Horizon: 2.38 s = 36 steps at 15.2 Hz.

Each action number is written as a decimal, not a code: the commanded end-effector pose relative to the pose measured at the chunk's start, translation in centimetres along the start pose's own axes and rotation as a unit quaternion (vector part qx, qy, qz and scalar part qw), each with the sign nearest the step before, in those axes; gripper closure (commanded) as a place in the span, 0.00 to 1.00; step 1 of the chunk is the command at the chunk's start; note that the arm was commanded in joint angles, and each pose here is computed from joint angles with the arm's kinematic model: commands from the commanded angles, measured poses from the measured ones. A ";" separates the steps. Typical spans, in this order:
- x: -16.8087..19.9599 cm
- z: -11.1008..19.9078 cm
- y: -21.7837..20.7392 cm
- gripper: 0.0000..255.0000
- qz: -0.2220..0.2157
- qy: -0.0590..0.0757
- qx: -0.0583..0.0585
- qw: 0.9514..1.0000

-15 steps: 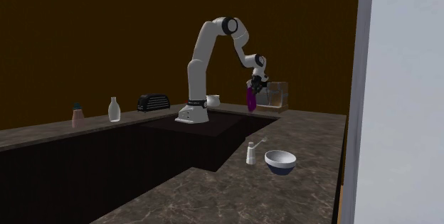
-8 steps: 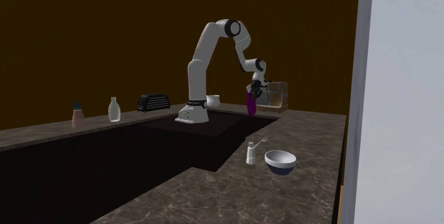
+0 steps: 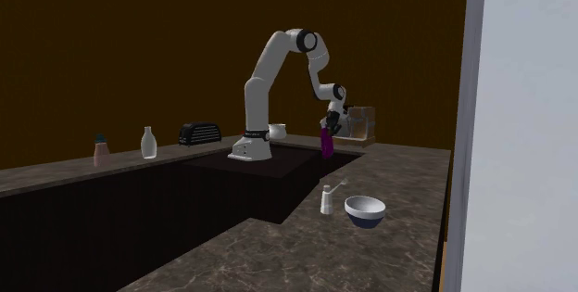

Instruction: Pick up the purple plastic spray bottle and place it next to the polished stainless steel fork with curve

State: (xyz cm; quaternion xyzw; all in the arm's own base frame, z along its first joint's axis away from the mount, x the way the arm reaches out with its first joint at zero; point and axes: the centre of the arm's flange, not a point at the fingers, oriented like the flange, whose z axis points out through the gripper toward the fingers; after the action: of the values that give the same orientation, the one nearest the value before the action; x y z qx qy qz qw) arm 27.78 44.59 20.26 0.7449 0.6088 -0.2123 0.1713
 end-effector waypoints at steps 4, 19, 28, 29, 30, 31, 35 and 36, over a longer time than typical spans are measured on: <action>1.5 2.2 0.1 1.00 0.000 0.000 0.000 1.000; 5.7 9.0 0.1 1.00 0.000 0.000 0.000 1.000; 6.2 9.8 0.1 1.00 0.000 0.000 0.000 1.000; 6.2 9.8 0.1 1.00 0.000 0.000 0.000 1.000; 6.2 9.8 0.1 0.00 0.000 0.000 0.000 1.000; 6.2 9.7 0.1 0.00 0.000 0.000 0.000 1.000; 6.2 9.8 0.1 0.00 0.000 0.000 0.000 1.000; 6.2 8.5 0.1 0.00 0.000 0.000 0.000 1.000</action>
State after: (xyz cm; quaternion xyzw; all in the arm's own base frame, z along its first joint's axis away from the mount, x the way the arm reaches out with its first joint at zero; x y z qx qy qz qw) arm 27.97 45.01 9.24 0.7450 0.6088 -0.2119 0.1712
